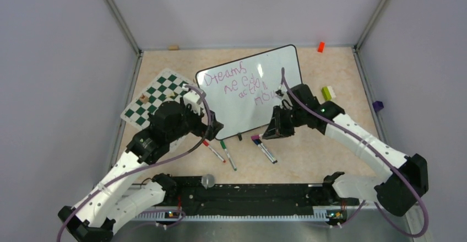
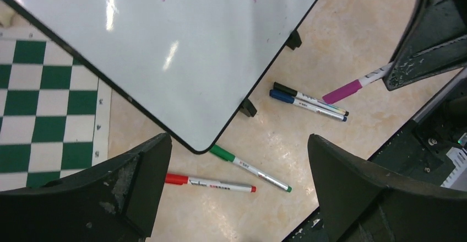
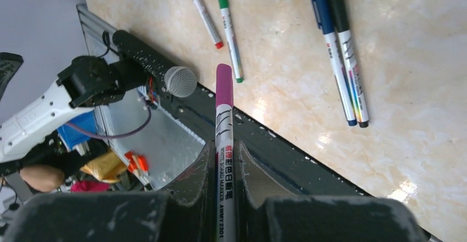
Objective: Write a sentence on the whiteboard
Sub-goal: Place the whiteboard marker at the center of the board.
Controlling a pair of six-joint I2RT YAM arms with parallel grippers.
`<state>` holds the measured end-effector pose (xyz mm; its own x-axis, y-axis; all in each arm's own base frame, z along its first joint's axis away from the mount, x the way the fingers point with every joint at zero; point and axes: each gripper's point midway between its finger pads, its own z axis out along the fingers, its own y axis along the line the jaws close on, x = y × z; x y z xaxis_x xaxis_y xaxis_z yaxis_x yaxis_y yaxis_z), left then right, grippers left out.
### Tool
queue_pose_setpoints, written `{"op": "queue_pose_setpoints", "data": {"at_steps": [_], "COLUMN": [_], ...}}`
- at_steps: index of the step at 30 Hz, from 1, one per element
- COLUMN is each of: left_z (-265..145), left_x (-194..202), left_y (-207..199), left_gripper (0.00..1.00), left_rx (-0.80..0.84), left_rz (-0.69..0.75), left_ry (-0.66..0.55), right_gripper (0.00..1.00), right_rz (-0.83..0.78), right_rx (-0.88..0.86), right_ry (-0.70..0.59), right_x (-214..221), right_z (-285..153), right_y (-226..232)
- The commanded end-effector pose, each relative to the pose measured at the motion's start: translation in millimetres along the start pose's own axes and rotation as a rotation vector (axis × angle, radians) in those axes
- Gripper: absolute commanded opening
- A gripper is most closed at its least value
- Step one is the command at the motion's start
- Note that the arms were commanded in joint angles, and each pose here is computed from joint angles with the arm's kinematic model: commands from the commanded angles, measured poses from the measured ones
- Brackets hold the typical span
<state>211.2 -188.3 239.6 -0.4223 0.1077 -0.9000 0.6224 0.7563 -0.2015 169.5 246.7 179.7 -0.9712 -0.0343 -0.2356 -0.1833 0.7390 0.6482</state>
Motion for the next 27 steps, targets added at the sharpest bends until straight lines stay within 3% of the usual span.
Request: {"op": "queue_pose_setpoints", "data": {"at_steps": [1, 7, 10, 24, 25, 27], "left_z": [-7, -23, -38, -59, -59, -61], "left_x": [20, 29, 33, 65, 63, 60], "left_y": [29, 51, 72, 95, 96, 97], "left_gripper": [0.98, 0.98, 0.99, 0.99, 0.99, 0.99], "left_rx": [-0.209, -0.351, -0.488, -0.644, -0.642, -0.643], "left_rz": [-0.185, -0.23, -0.3, -0.436, -0.43, -0.423], "left_ry": [0.049, 0.037, -0.024, -0.094, -0.105, -0.121], "right_gripper": [0.0, 0.0, 0.02, 0.07, 0.08, 0.23], "right_rz": [0.1, 0.191, 0.209, 0.235, 0.234, 0.231], "right_rx": [-0.015, -0.012, 0.017, 0.155, 0.159, 0.162], "right_ry": [-0.232, -0.39, -0.396, -0.416, -0.415, -0.414], "right_x": [-31, -40, -39, -31, -30, -30], "right_z": [7, 26, 37, 50, 50, 50], "right_y": [-8, -38, -52, -92, -94, -94]}}
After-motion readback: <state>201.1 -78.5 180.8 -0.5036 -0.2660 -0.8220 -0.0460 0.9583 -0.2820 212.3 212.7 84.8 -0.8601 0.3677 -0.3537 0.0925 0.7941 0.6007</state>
